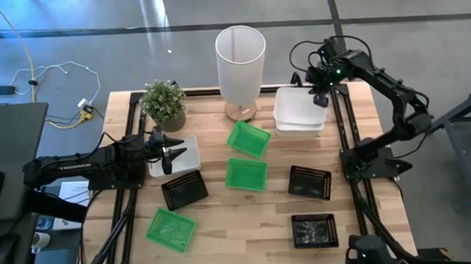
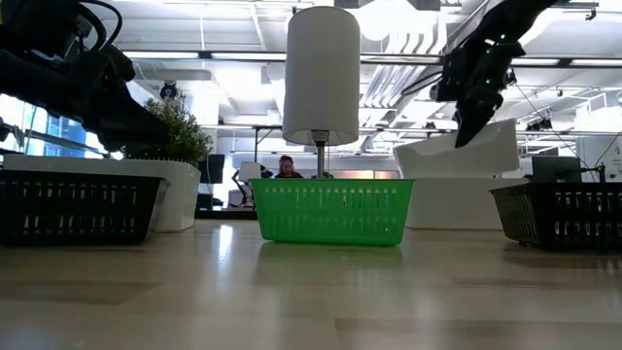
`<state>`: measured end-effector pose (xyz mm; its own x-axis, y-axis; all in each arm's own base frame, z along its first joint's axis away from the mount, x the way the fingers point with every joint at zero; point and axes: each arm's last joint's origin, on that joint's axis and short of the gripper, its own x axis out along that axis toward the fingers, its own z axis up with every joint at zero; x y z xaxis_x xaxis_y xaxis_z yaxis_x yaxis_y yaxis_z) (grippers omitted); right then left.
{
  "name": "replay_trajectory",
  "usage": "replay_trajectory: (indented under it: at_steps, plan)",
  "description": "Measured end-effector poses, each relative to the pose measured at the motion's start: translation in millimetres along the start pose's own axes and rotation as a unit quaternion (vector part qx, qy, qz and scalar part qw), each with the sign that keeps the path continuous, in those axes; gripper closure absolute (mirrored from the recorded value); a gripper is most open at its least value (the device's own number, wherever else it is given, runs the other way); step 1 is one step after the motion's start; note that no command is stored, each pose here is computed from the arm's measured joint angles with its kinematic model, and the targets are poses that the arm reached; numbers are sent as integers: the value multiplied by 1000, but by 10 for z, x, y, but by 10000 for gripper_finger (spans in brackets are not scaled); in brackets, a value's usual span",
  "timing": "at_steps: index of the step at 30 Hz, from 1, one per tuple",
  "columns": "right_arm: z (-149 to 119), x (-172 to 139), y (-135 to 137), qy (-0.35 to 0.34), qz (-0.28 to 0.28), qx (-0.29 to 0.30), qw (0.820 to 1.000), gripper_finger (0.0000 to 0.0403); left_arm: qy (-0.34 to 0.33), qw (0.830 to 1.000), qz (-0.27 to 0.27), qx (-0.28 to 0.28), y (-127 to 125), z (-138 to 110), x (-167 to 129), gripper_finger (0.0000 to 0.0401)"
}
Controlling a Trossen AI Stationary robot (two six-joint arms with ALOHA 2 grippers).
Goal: Stack baskets by color
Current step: Stack the bottom white bin on top of the top white bin
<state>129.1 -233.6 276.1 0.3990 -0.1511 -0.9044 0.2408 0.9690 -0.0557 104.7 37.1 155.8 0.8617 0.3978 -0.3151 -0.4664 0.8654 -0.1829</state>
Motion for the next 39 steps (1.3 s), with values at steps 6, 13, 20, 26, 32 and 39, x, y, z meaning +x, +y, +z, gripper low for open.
replay_trajectory:
  at_steps: [6,13,20,26,32,39]
  plan:
    - [16,127,-26,24,7,11,1000,403,0,1000,0,13,0,0,0,245]
    - [137,220,-22,0,2,-4,1000,403,0,1000,0,13,0,0,0,245]
    - [179,224,-29,-21,0,24,999,403,0,1000,0,13,0,0,0,245]
    - [196,224,-40,-29,-6,38,999,403,0,1000,0,13,0,0,0,245]
    - [231,231,-33,-37,-11,32,999,403,0,1000,0,13,0,0,0,245]
    - [273,246,12,-38,-8,-5,999,403,0,1000,0,13,0,0,0,245]
